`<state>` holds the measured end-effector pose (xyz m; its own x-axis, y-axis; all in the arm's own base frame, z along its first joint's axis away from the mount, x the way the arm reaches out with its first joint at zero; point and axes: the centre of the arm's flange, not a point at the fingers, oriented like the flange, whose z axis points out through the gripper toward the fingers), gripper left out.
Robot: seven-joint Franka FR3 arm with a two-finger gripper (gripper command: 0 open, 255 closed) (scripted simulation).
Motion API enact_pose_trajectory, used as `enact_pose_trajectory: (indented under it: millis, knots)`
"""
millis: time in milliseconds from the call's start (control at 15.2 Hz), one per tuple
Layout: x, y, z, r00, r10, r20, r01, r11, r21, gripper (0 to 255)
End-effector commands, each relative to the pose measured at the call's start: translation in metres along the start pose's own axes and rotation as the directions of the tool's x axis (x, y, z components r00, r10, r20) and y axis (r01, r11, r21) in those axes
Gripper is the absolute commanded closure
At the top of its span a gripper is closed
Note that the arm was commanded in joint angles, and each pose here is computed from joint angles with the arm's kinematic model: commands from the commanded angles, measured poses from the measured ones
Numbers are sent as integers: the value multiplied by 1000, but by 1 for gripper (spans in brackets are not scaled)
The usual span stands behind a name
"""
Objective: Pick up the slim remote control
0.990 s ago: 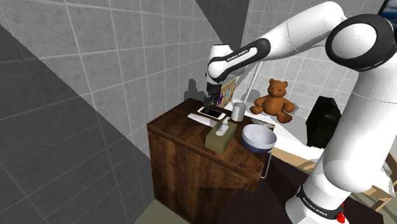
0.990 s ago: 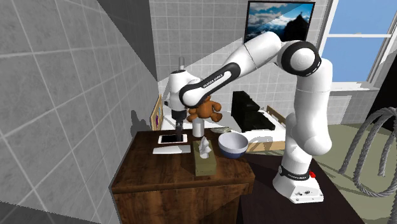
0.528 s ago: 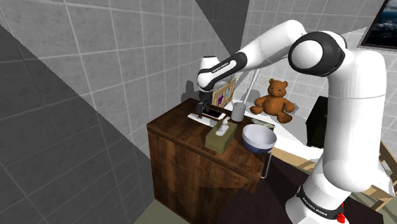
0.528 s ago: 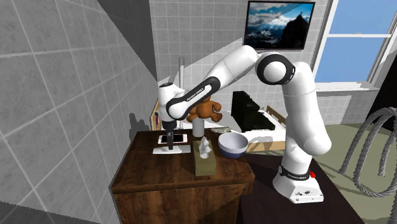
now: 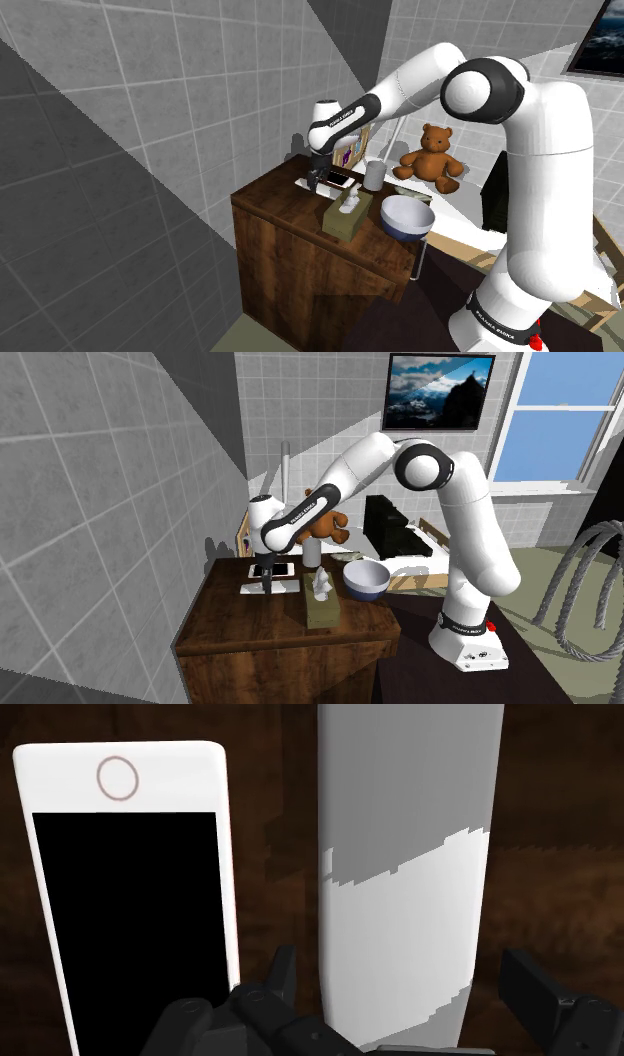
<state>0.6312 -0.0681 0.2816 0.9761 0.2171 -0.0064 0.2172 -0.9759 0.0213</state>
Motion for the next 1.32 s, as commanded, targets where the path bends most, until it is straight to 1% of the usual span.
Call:
enact_pose_trajectory:
  millis: [0,594,1254]
  knots:
    - [0,0,2,1000,0,-1,0,1000,0,255]
    - [0,0,2,1000,0,0,0,1000,0,255]
    - [-1,2,-50,1000,0,0,0,1000,0,255]
